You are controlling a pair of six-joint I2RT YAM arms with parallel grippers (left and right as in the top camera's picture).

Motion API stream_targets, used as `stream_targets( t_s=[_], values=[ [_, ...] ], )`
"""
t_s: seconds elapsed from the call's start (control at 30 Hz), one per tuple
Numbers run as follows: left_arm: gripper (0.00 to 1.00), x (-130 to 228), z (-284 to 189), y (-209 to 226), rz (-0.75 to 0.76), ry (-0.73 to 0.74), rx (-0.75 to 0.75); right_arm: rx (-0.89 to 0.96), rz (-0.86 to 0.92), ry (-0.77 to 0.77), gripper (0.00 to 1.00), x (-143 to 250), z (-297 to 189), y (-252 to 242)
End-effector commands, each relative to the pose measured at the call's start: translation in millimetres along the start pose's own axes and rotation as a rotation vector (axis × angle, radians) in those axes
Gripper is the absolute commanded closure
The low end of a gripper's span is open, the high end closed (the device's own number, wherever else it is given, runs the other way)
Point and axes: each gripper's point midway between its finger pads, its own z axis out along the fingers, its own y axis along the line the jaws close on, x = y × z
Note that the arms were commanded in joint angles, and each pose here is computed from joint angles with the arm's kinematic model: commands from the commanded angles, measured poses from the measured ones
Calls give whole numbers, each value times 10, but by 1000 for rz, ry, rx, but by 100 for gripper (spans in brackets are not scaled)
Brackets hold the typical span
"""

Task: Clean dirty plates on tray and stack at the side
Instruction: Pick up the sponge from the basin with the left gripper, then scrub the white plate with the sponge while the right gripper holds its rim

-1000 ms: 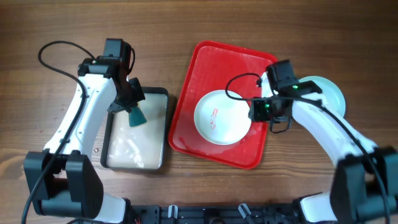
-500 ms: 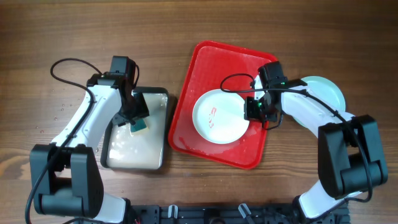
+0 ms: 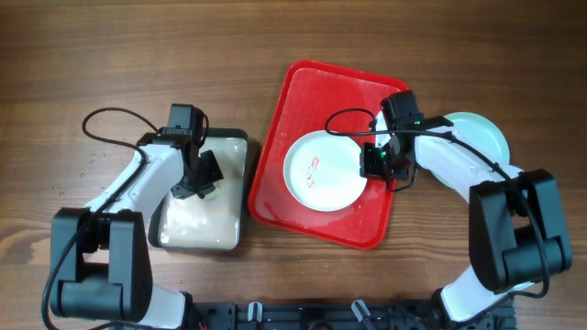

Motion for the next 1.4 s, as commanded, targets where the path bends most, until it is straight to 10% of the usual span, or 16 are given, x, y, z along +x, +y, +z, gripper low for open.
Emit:
stream_targets(
  t_s=[0.0,0.5,0.93,1.1,1.37],
  values=[
    [96,26,-161,-8,5,23,-2,35,-54,46,96,101,86,-89],
    [96,-213,-1318,-1116,212,-127,289,61,-9,34,96,79,85,-130],
    [96,796,-274,-2515,481,139,440,71,21,26,96,70,93,-150],
    [96,849,51,-2438,476,184,374,72,21,31,96,82,92,-154],
    [96,171,148,-1403,362,-91,-205,72,21,31,96,82,92,-154]
  ],
)
